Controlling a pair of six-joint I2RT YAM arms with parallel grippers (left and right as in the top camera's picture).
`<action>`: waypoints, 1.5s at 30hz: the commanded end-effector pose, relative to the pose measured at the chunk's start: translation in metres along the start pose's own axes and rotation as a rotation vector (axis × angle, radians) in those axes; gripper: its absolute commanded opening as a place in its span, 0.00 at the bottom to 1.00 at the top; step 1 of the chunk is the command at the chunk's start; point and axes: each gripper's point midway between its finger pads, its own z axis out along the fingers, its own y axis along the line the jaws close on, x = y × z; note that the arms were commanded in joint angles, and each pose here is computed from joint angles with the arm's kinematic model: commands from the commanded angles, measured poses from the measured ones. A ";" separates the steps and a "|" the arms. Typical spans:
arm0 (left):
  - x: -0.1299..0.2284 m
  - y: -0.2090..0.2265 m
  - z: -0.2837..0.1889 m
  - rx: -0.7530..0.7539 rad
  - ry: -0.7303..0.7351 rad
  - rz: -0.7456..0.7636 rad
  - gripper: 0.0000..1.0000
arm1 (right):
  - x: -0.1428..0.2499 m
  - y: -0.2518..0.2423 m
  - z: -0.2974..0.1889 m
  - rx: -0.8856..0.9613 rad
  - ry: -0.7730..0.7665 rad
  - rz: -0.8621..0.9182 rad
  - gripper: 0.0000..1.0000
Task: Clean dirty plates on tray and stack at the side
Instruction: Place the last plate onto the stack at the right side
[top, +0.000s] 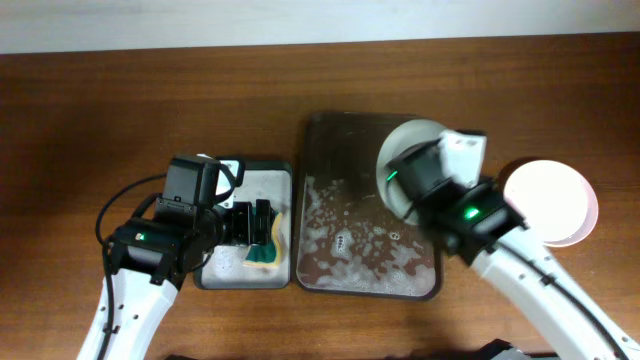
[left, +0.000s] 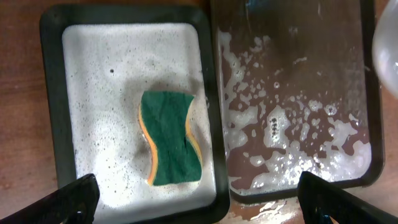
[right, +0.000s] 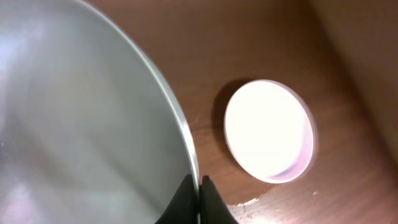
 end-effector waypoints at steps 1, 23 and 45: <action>-0.001 0.002 -0.002 -0.008 -0.008 0.007 1.00 | -0.003 0.008 0.022 -0.305 0.151 0.033 0.04; -0.001 0.002 -0.002 -0.008 -0.008 0.007 1.00 | 0.065 -0.207 0.174 -0.066 0.459 0.937 0.54; -0.001 0.002 -0.002 -0.008 -0.008 0.007 1.00 | 0.019 0.009 -0.165 -0.953 -0.005 -0.045 0.99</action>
